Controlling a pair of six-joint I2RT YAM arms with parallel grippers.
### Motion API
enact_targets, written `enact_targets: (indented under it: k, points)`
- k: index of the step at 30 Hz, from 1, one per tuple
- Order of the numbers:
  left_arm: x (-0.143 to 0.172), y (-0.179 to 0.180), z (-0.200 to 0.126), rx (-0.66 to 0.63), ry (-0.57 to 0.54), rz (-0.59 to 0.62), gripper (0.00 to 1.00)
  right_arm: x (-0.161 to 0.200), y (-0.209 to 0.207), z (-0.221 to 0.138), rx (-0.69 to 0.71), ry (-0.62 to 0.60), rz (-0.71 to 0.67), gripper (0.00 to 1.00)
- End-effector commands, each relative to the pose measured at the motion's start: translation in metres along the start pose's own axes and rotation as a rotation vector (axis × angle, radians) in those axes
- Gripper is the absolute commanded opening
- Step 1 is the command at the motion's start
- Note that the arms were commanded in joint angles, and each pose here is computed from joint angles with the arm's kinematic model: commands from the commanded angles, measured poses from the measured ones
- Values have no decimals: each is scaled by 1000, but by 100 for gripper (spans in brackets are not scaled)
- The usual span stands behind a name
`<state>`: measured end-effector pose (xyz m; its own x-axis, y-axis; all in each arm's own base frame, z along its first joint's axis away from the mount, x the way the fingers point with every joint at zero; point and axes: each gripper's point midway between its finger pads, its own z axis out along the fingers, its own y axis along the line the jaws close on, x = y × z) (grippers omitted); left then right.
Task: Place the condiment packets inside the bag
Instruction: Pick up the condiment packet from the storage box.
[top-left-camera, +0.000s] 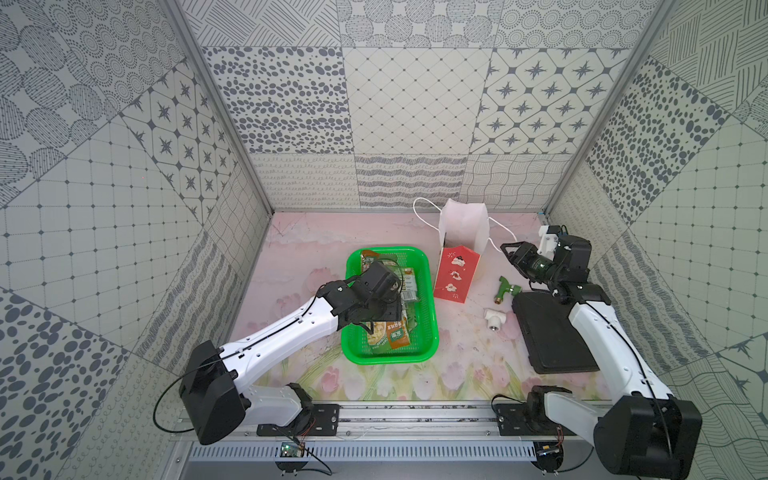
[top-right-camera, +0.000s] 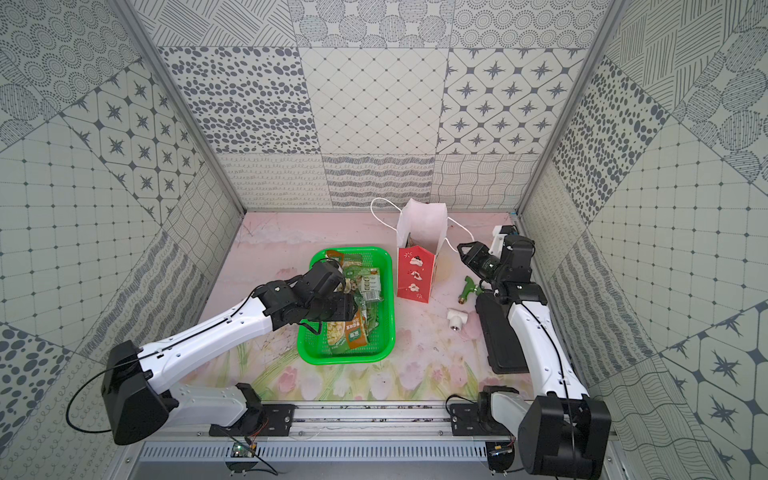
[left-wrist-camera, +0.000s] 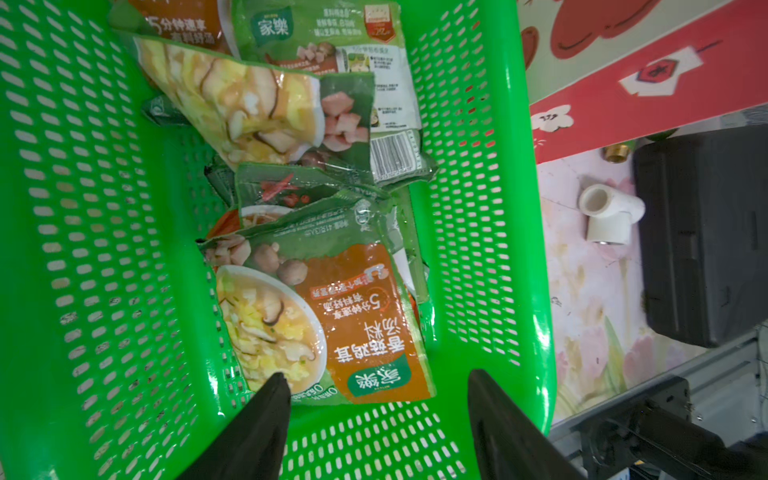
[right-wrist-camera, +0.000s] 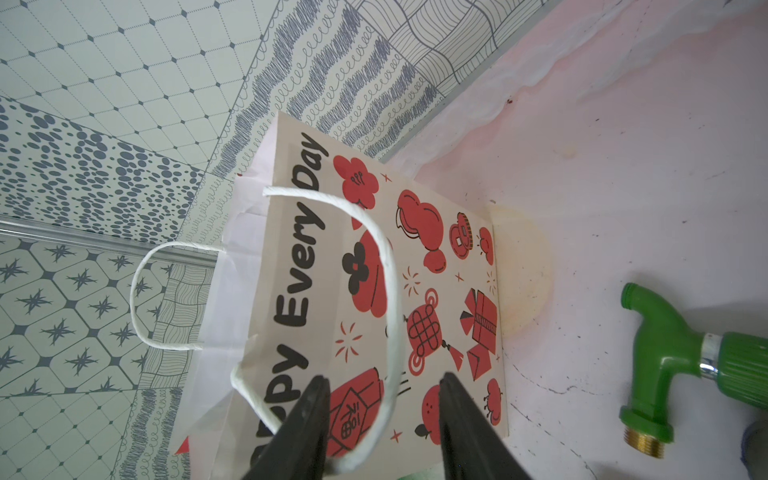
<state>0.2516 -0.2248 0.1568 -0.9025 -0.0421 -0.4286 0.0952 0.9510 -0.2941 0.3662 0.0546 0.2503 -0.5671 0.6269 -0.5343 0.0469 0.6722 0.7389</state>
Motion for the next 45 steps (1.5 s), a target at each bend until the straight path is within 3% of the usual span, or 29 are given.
enact_targets:
  k: [1,8,20,34,41,45]
  points:
    - [-1,6,15,-64,-37,-52,70,-5,17,-7,-66,-20,-45,49]
    - [19,-2,33,-132,6,-32,71,-7,26,-15,-91,-34,-65,55]
    - [38,-7,56,-267,73,13,72,-6,25,-12,-97,-23,-60,55]
    - [42,26,31,-388,55,27,58,-4,22,-9,-94,-11,-48,55]
    - [42,24,32,-377,58,25,58,-4,23,-9,-95,-13,-47,56]
    - [46,21,39,-377,83,28,68,-4,24,-9,-96,-12,-47,56]
